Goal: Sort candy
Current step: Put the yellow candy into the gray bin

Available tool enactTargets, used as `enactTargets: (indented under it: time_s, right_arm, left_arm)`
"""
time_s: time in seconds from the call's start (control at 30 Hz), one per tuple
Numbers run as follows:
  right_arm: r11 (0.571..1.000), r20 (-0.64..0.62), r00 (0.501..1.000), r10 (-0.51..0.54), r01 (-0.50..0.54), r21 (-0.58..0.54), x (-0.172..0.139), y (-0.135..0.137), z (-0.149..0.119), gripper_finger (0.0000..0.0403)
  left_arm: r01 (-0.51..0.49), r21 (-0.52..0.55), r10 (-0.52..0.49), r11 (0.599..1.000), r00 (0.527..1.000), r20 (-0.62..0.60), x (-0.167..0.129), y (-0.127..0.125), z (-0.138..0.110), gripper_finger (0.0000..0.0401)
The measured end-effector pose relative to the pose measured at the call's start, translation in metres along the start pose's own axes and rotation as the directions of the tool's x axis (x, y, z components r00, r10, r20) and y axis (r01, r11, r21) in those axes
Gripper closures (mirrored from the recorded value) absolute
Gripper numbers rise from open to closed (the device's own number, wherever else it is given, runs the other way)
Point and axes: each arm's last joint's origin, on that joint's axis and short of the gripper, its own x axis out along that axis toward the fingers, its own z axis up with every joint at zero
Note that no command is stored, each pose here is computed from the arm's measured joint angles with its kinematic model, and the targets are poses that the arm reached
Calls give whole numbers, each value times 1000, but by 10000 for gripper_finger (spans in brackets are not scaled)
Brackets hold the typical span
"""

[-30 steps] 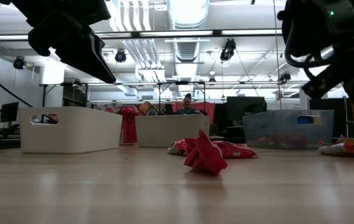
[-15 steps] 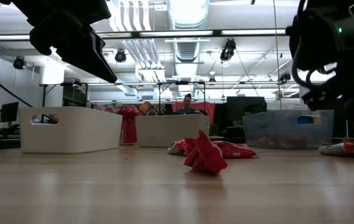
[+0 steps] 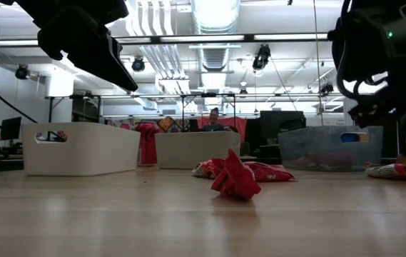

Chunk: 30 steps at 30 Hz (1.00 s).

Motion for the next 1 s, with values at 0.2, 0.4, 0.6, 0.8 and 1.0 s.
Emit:
enactTargets:
  time_s: [0.2,0.4,0.6,0.8,1.0]
  right_arm:
    - [999,1,999,35,-35,-2,-19,-1,-3,394]
    - [988,70,986,151,-149,-31,-51,2,-8,394]
    - [970,257,936,240,-218,-108,-92,1,-14,394]
    - [967,538,806,248,-171,-189,-132,-2,-11,394]
    - [936,710,620,334,-131,-326,-156,9,1,394]
  left_arm:
    - [2,-6,-2,1000,1000,10,0,0,1,313]
    - [-17,-21,18,1000,999,41,0,0,4,313]
    - [-16,-19,17,1000,999,49,0,0,5,313]
    - [-15,-12,16,1000,998,61,0,0,6,313]
    - [-14,-15,15,1000,998,67,0,0,7,313]
